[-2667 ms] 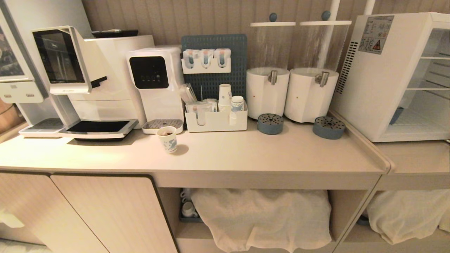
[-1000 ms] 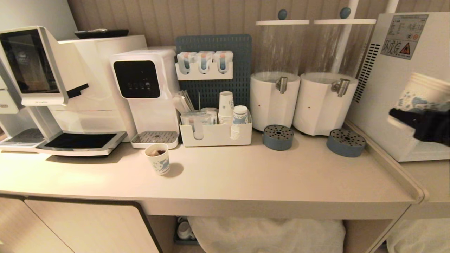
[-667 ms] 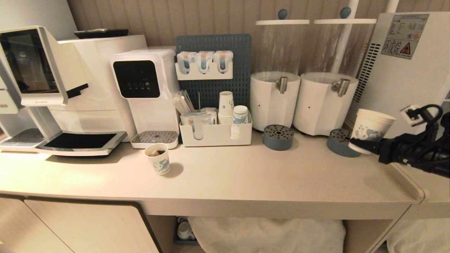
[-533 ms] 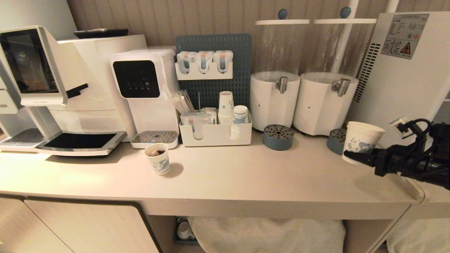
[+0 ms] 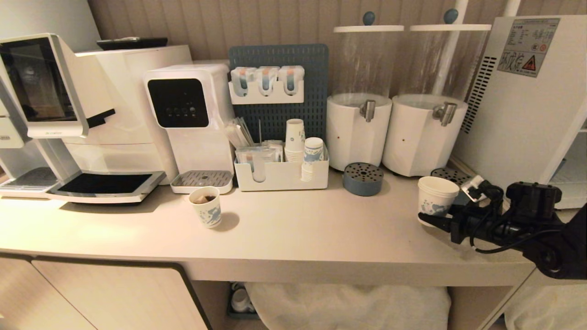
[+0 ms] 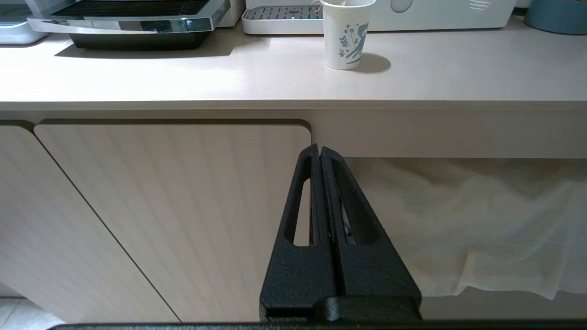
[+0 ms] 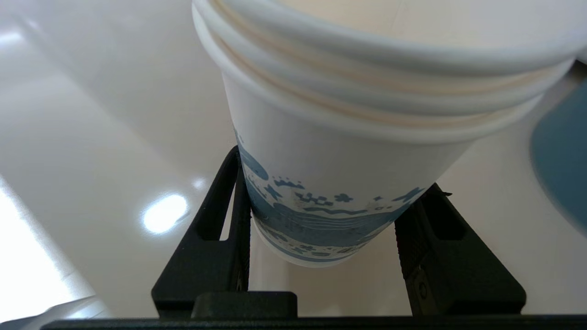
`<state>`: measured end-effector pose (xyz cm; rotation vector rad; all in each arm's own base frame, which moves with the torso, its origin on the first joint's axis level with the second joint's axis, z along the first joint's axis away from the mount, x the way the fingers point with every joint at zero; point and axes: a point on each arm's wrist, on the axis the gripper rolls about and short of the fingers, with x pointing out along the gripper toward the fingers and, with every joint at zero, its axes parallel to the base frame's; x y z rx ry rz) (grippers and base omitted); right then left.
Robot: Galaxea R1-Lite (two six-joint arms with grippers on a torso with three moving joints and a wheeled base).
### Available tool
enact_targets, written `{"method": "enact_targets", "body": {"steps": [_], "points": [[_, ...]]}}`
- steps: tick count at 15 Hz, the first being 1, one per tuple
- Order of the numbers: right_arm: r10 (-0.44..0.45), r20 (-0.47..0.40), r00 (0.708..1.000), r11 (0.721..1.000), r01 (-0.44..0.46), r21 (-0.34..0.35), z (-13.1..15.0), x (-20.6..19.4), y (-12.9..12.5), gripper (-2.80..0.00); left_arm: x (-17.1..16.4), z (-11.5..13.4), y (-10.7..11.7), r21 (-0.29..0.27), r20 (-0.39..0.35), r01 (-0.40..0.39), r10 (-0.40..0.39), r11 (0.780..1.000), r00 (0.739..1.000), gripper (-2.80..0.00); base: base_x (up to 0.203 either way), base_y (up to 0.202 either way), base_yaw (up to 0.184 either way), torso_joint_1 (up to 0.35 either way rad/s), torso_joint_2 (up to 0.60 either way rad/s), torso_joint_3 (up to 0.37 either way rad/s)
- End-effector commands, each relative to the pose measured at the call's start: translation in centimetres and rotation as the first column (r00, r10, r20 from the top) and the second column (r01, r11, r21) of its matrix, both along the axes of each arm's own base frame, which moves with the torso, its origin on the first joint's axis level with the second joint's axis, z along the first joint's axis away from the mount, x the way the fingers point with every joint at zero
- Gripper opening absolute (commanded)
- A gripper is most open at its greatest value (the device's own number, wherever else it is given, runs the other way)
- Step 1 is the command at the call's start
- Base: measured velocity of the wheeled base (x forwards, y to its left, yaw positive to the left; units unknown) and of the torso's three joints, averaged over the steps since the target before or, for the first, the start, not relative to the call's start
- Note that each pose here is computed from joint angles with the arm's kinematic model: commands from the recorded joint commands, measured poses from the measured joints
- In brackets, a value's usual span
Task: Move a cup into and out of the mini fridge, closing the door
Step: Place the paper cup on the table
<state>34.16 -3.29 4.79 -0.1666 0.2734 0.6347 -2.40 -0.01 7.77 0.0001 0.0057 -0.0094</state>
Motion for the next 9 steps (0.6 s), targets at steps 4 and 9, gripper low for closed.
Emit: {"method": "enact_targets", "body": {"steps": [4,9], "points": [[-0.006,0.016,1.0,1.0,0.006,-0.019,-2.8,4.6,0.0,-2.8,0.0,-0.1,0.0,0.0,0.0,0.0,0.0,1.0,1.0,-2.8,0.0,0.0,0.0,0.0,0.0,0.0],[-0.139,0.02,0.99,0.987,0.14,-0.073,-5.2,9.7,-0.9,-2.8,0.0,-0.1,0.0,0.0,0.0,0.0,0.0,1.0,1.0,-2.8,0.0,0.0,0.0,0.0,0.0,0.0]]}}
